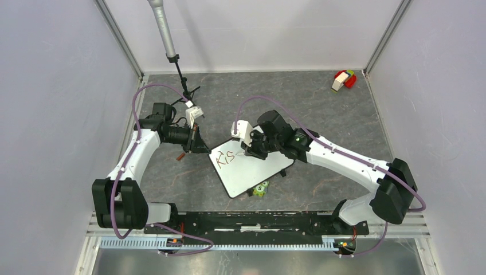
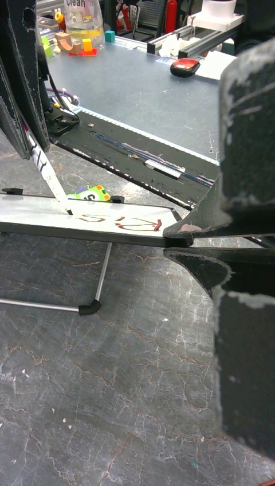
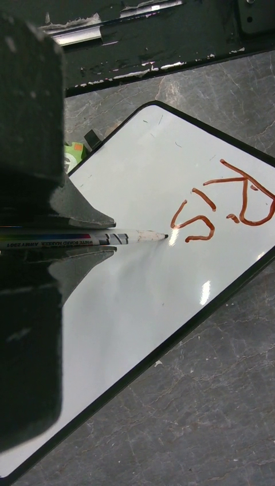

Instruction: Write a sentence on the whiteboard

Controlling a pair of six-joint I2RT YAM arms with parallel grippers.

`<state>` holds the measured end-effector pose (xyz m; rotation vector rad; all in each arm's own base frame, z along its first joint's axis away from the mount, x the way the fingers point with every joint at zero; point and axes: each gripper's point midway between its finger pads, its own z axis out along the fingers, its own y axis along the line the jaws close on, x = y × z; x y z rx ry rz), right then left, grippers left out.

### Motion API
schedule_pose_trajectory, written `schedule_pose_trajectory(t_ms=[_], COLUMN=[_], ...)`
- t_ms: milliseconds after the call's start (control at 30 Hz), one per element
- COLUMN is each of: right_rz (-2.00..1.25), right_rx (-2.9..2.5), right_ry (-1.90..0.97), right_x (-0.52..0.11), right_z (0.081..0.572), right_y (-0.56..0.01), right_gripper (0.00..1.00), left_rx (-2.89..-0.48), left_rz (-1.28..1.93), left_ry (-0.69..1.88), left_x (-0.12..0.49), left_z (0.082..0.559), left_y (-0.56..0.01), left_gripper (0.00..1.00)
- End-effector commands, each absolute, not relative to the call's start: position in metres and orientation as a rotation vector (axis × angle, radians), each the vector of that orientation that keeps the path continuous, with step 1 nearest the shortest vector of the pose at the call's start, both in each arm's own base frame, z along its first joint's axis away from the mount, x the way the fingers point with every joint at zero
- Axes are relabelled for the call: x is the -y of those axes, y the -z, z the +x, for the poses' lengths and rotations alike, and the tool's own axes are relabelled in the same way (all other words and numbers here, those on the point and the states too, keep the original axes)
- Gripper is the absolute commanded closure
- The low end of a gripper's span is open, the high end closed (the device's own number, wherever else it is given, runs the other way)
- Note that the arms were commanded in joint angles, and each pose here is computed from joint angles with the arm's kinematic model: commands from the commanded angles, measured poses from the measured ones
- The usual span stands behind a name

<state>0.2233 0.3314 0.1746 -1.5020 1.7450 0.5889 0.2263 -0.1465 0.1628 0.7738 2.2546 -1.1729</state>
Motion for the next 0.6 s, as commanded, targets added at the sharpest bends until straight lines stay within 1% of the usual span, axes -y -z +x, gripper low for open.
schedule_pose_trajectory(t_ms=[0, 400, 567], right_rz=[-1.493, -1.478, -1.467], right_rx=[-1.686, -1.718, -1.704], right_ry=[-0.598, -0.496, -0.49], right_x=[-0.342, -0.317, -0.32], right_z=[0.228, 0.246, 0.252], right_y=[-0.189, -0.189, -0.198], right_gripper=[1.0, 1.0, 1.0], left_rx=[-2.25, -2.252, -2.253], left_rz=[0.796, 0.794, 0.794], left_ry=[1.191, 1.193, 1.199], left_x=[0.151, 0.15, 0.151], left_z=[0.218, 0.219, 0.22], left_y=[-0.168, -0.168, -0.167], left_gripper=[0.97, 0.98, 0.98])
